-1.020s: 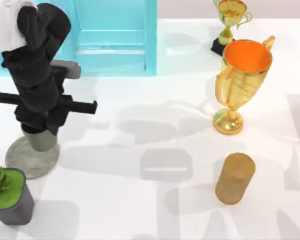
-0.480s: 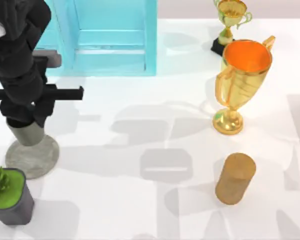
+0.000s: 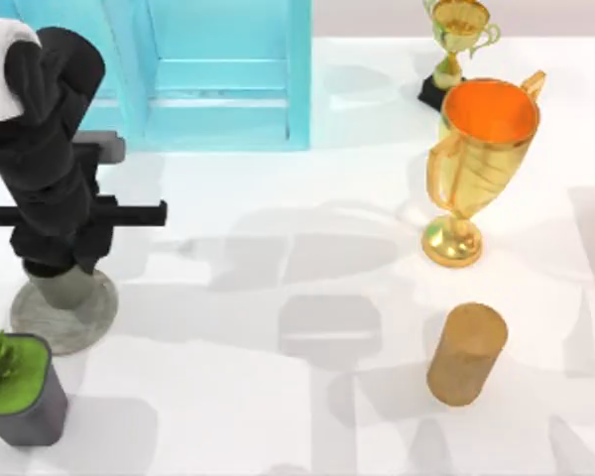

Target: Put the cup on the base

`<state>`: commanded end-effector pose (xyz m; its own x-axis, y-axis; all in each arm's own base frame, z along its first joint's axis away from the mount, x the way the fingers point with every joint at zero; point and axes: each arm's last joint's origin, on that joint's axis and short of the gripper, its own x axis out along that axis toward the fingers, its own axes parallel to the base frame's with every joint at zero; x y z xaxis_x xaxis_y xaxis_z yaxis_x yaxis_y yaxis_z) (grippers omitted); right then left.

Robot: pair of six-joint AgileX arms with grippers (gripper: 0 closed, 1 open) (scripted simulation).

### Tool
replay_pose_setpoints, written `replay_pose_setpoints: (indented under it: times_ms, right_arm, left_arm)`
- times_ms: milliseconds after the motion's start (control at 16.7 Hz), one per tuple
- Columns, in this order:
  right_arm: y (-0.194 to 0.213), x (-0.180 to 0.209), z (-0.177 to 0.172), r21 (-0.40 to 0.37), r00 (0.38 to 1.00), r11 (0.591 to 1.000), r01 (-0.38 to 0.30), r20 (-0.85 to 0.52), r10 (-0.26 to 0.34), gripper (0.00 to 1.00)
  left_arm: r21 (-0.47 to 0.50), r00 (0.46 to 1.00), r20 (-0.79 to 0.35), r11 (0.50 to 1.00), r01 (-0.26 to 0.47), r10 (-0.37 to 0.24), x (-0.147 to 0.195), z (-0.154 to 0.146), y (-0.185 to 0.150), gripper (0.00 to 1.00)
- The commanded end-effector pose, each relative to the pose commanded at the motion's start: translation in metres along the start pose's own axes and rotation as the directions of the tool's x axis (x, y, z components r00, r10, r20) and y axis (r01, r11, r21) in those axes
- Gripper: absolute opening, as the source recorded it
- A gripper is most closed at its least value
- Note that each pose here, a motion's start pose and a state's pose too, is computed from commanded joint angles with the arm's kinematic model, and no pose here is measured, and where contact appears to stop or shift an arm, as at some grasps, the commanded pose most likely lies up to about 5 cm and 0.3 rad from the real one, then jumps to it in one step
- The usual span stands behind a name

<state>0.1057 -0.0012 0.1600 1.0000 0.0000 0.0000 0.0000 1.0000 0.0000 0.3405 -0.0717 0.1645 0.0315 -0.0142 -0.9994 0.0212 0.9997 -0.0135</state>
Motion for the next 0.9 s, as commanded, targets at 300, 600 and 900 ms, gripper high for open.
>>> replay_pose_setpoints:
  times_ms: [300, 600, 900]
  right_arm:
    - [0.000, 0.000, 0.000, 0.000, 1.000, 1.000, 0.000, 0.000, 0.000, 1.00]
    - [0.000, 0.000, 0.000, 0.000, 1.000, 1.000, 0.000, 0.000, 0.000, 1.00]
    - [0.000, 0.000, 0.000, 0.000, 1.000, 1.000, 0.000, 0.000, 0.000, 1.00]
  left_arm:
    - [-0.001, 1.000, -0.003, 1.000, 0.001, -0.001, 0.020, -0.002, 0.003, 0.00]
    - [-0.001, 1.000, -0.003, 1.000, 0.001, -0.001, 0.020, -0.002, 0.003, 0.23]
    - [-0.001, 1.000, -0.003, 1.000, 0.001, -0.001, 0.020, -0.002, 0.003, 0.60]
